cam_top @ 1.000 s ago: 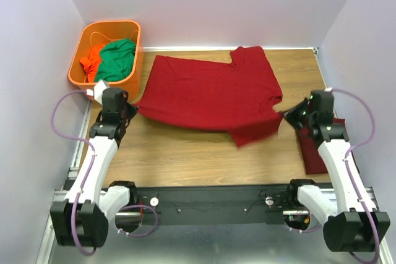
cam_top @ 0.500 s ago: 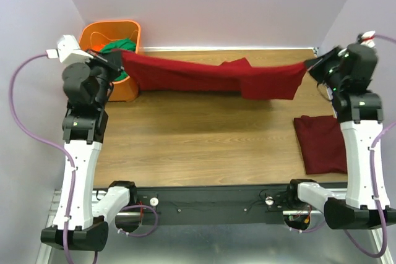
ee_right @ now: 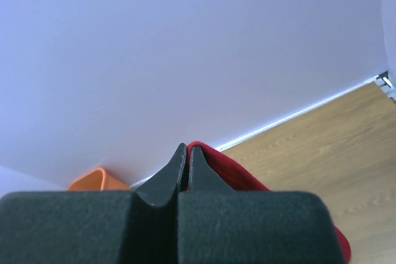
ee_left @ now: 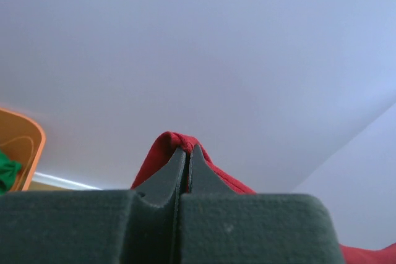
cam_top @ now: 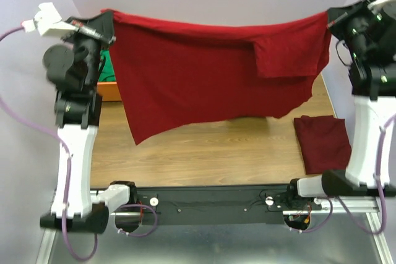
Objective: Fold and stack the t-shirts
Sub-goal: Flatten the tshirt out, then fold the tshirt
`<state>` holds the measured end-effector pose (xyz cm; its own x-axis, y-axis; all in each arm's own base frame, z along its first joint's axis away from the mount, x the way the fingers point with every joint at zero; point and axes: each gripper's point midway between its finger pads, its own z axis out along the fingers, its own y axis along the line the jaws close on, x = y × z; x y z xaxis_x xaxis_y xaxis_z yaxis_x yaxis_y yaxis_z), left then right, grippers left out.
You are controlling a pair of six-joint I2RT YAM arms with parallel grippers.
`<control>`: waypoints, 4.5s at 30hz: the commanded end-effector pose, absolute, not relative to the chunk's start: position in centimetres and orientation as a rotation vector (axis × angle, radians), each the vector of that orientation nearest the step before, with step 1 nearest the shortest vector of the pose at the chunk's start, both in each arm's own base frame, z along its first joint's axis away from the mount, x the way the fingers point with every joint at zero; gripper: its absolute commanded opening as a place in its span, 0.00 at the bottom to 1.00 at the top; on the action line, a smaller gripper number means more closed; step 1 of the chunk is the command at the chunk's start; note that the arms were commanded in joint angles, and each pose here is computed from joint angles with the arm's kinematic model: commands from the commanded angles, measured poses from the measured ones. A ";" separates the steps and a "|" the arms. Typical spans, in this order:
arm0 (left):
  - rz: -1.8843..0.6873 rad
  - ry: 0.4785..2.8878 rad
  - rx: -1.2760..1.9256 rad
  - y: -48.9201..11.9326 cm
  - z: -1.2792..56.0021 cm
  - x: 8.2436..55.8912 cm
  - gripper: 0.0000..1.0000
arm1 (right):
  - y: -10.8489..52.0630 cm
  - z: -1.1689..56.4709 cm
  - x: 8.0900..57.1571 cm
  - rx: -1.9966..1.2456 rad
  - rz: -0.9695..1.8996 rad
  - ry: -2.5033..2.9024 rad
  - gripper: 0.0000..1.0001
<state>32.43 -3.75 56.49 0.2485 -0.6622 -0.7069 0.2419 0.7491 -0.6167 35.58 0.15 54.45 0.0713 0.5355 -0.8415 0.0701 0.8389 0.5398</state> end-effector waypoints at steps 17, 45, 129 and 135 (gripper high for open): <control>-0.725 1.000 -0.286 -4.9 64.4 51.1 0.00 | -3.7 61.8 50.0 0.520 0.320 1.091 0.01; -0.520 1.827 -0.964 -3.0 14.1 40.1 0.00 | 3.2 7.9 35.4 0.942 0.463 2.278 0.01; -0.399 2.042 -0.971 -4.7 9.6 45.6 0.00 | -1.7 6.2 36.9 1.032 0.239 2.308 0.01; -0.403 2.058 -0.967 -4.9 9.0 46.2 0.00 | -1.4 6.0 37.2 1.027 0.267 2.318 0.01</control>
<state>45.27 -4.55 9.06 -0.3714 -0.7571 -0.5375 -0.5048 0.6505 -0.5674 36.00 -1.25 5.65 -0.5298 0.7353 -0.4226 0.6357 0.6742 0.3761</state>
